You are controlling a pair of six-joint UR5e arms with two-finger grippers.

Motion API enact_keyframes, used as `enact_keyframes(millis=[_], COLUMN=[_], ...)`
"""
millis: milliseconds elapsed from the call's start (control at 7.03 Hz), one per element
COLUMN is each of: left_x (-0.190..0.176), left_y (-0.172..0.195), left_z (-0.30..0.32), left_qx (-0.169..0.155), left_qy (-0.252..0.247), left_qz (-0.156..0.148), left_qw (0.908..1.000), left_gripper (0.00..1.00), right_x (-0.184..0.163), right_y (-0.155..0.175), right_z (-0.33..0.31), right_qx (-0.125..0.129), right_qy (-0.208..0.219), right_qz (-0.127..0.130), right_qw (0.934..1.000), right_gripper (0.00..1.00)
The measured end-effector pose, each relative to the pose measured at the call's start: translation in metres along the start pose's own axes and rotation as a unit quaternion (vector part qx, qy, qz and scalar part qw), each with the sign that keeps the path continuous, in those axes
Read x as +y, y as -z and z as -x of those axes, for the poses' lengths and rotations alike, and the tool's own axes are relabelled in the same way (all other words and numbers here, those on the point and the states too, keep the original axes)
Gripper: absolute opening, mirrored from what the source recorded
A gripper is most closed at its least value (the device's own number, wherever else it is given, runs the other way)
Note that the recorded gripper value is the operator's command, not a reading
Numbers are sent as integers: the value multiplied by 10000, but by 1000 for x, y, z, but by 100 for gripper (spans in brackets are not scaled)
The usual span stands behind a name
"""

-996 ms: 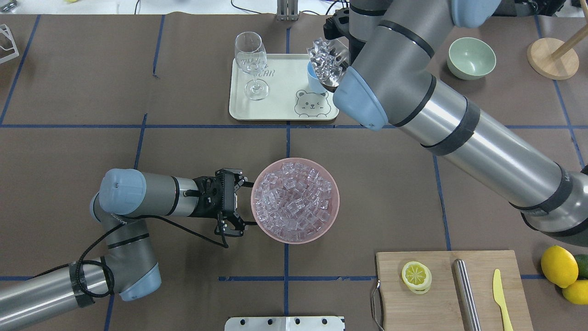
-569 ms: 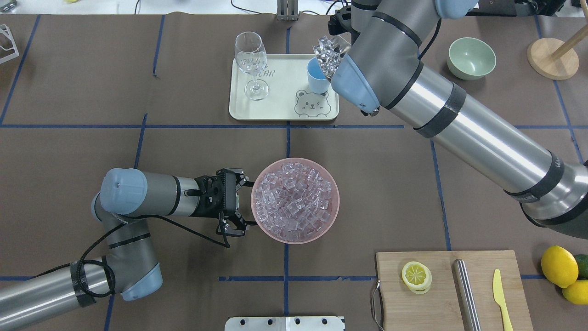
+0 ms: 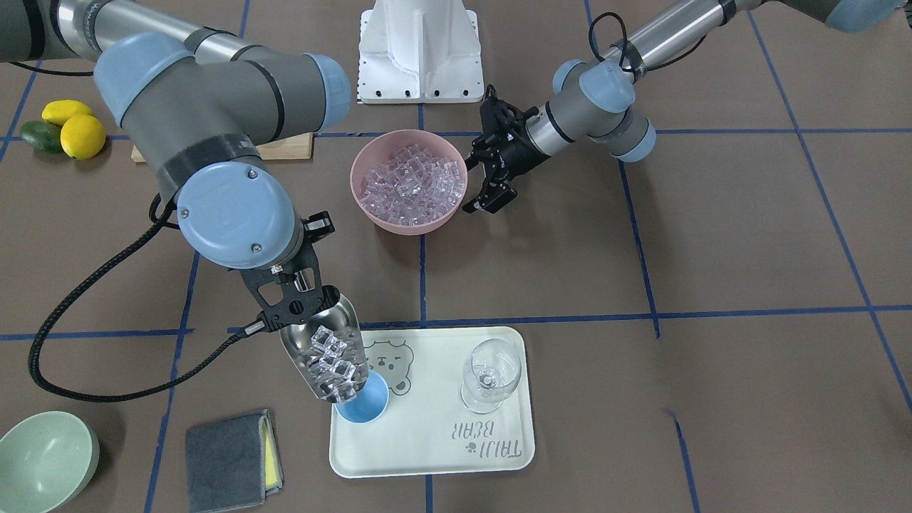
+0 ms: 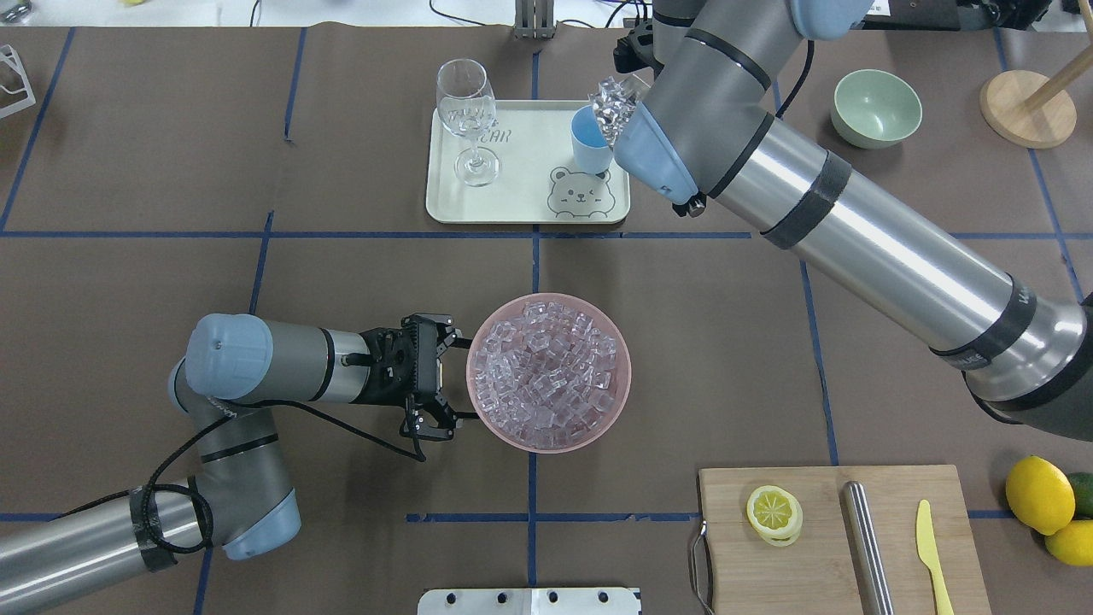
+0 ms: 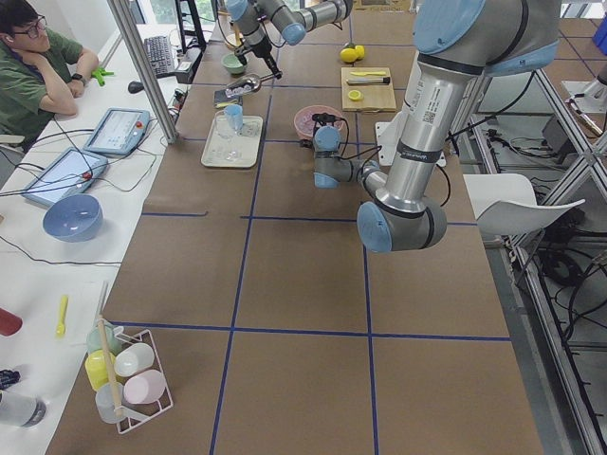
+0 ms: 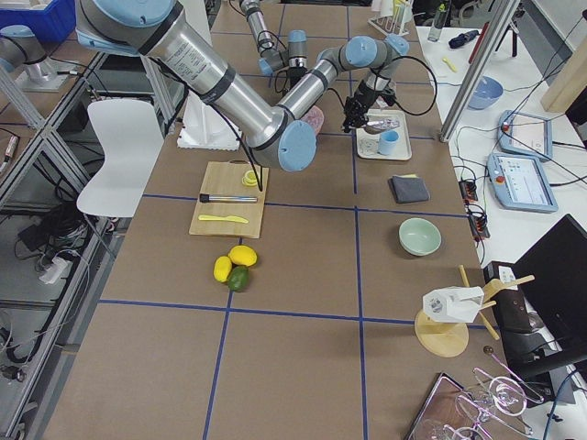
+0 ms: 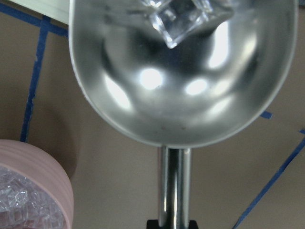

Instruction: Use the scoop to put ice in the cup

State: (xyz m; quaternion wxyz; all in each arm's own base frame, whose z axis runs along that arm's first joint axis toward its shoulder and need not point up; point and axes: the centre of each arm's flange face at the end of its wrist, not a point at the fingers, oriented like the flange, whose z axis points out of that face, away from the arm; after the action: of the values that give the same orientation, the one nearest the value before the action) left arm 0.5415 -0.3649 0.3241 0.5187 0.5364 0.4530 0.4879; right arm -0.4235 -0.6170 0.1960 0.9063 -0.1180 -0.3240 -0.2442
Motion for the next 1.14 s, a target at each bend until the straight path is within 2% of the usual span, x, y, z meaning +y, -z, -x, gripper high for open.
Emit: enact_keyframes(millis=[285,711,1138], left_x=[1,1,0], left_y=[6,8,8], left_z=[-1,-3,-3], left_qx=[-15,-22,-22], left_qy=[-64,-89,-98], left_qz=[-194,-306,-315], left_qw=[9998,9995,9995], left_gripper=[100,100,100], right_x=[-15,-4,-6], right_y=[8,18,18], right_z=[10,15,15], right_qx=[77,344,429], right_qy=[-144,-46,77], right_qz=[306,979,1279], right_qw=[9994,9946,9908], right_gripper=[0,0,0])
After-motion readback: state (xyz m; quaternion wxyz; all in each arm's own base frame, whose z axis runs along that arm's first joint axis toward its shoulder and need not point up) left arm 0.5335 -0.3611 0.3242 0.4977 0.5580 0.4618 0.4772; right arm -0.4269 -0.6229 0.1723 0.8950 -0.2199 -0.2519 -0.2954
